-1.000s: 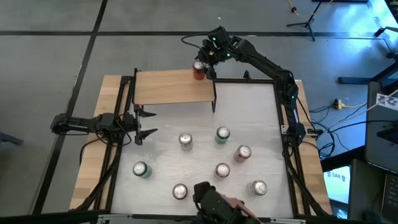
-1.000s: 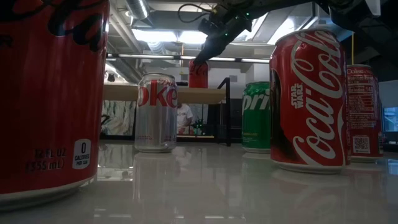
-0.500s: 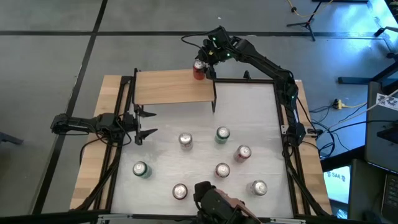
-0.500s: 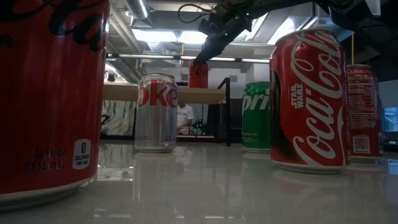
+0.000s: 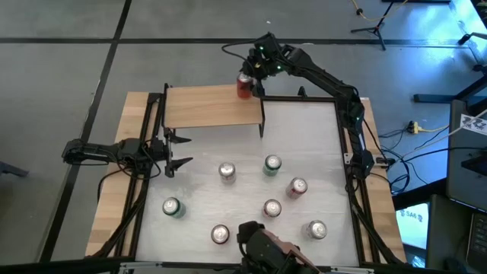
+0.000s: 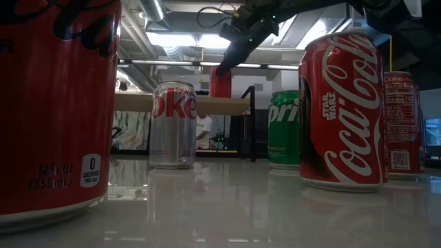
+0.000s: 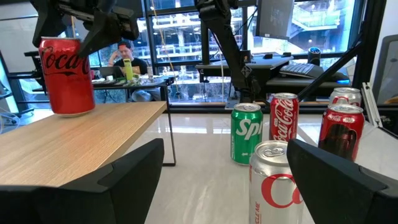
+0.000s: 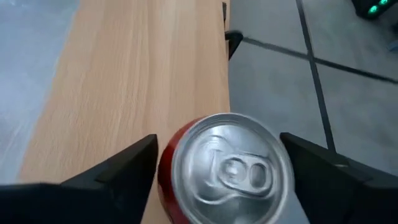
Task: Place canned beverage on shelf
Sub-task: Put the top red black soda can on the shelf, then put the top silver soda can on the shelf
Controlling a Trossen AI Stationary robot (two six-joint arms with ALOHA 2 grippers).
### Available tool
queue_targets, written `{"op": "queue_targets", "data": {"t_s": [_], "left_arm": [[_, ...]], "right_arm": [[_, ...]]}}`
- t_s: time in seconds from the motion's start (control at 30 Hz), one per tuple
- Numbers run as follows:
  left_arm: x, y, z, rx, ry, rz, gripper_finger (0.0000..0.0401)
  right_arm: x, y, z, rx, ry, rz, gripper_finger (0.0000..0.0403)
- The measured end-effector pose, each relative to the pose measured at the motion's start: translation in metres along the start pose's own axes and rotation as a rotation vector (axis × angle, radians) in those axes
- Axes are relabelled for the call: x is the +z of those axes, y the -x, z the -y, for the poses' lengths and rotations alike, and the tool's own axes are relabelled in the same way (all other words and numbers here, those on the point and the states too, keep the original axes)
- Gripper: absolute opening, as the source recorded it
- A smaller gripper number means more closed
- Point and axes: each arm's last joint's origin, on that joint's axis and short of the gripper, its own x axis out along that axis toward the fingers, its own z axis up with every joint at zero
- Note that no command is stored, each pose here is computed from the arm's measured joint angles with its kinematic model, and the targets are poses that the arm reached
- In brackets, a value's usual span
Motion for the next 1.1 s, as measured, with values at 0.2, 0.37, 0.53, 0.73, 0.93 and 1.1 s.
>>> {"op": "queue_targets", "data": {"t_s": [0.2, 0.37, 0.53, 0.73, 0.93, 1.1], "left_arm": [[0.0, 0.0, 0.0, 0.0, 0.029, -0.001, 0.033], [0.0, 0.0, 0.0, 0.0, 0.078, -0.001, 0.033], [0.0, 0.0, 0.0, 0.0, 0.077, 0.0, 0.033], [0.0, 0.0, 0.0, 0.0, 0.077, -0.001, 0.033], [0.0, 0.0, 0.0, 0.0, 0.076, -0.001, 0.033], [0.002, 0.0, 0.0, -0.006, 0.095, 0.02, 0.033]], "right_arm": [[-0.001, -0.001, 0.001, -0.042, 0.003, -0.036, 0.0385], [-0.002, -0.001, 0.002, -0.064, 0.01, -0.054, 0.0392], [0.001, 0.001, 0.002, -0.071, 0.007, -0.047, 0.0387], [0.007, 0.01, 0.004, -0.078, -0.032, -0.028, 0.0386], [0.018, 0.023, 0.006, -0.106, -0.024, 0.016, 0.0386], [0.031, 0.045, -0.004, -0.104, -0.028, 0.039, 0.0386]]}}
